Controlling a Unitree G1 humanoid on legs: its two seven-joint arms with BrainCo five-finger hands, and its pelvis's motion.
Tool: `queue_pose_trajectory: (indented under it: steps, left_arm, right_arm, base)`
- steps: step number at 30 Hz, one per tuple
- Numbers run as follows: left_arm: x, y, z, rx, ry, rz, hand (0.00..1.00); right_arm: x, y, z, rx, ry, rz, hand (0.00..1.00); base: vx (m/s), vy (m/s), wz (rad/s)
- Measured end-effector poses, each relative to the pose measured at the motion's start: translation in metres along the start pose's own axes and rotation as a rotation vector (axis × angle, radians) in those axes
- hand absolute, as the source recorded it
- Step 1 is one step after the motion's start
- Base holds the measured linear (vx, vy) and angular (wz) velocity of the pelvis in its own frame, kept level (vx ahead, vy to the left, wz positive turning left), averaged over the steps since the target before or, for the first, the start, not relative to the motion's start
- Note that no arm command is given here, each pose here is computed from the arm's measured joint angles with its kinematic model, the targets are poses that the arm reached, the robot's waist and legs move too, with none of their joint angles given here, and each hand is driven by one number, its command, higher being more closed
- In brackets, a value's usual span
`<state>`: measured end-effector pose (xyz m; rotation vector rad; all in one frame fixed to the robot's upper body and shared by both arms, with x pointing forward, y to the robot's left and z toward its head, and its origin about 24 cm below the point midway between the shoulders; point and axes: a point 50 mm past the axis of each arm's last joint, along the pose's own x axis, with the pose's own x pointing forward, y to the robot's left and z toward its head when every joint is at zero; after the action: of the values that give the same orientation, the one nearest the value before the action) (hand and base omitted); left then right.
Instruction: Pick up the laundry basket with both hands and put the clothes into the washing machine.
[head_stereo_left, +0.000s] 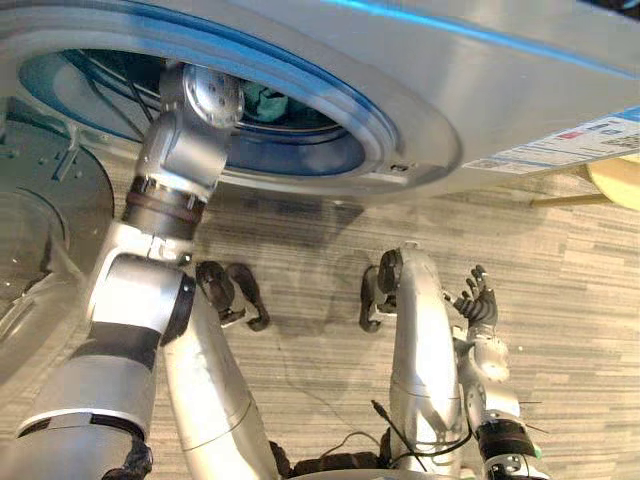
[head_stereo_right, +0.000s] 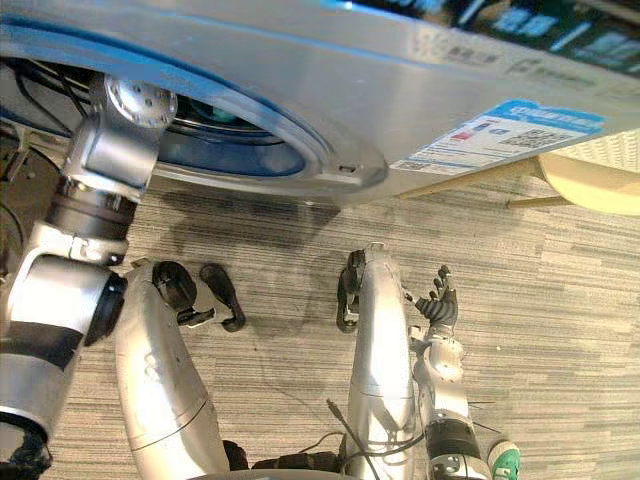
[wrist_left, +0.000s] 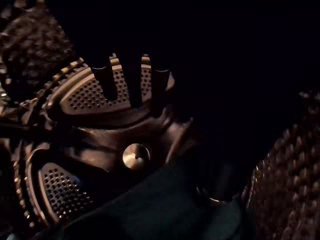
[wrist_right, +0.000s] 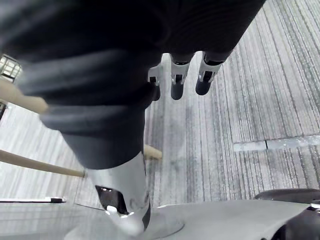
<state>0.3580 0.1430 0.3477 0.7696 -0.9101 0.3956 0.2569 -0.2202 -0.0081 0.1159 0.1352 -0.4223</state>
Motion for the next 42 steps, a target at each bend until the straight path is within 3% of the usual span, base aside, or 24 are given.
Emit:
queue_pose_trajectory:
  steps: [5,12,15,19,23,31,35,42]
  left_arm:
    - [-0.056,-0.013,-0.032,-0.197,0.164,-0.023,0.00]
    - [-0.126,-0.022,-0.064,-0.270,0.369,-0.054,0.00]
    - [-0.183,-0.037,-0.075,-0.424,0.550,-0.078,0.00]
    - [-0.289,-0.046,-0.089,-0.598,0.913,-0.135,0.00]
    - [-0.380,-0.038,-0.099,-0.574,1.223,-0.214,0.00]
    - [-0.497,-0.033,-0.099,-0.437,1.656,-0.440,0.00]
    - [-0.533,-0.022,-0.099,-0.323,1.807,-0.530,0.00]
    - [-0.552,-0.007,-0.102,-0.217,1.860,-0.629,0.00]
  right_arm:
    - [-0.002,-0.010,-0.004,-0.034,0.037,-0.024,0.00]
    - [-0.008,-0.001,-0.007,-0.057,0.050,0.049,0.00]
    - [-0.014,0.000,-0.016,-0.056,0.086,0.049,0.00]
    - [-0.038,-0.016,-0.048,-0.112,0.222,0.013,0.00]
    - [-0.053,-0.027,-0.073,-0.170,0.334,-0.005,0.00]
    - [-0.075,-0.038,-0.109,-0.205,0.515,-0.029,0.00]
    - [-0.087,-0.054,-0.129,-0.215,0.637,-0.086,0.00]
    - [-0.094,-0.069,-0.141,-0.216,0.721,-0.144,0.00]
  base:
    - [0.01,-0.078,0.22]
    - [0.06,-0.083,0.15]
    - [0.11,-0.067,0.18]
    - [0.15,-0.062,0.26]
    - [0.20,-0.030,0.22]
    - [0.15,0.043,-0.13]
    - [0.15,0.060,-0.19]
    - [0.06,0.030,-0.55]
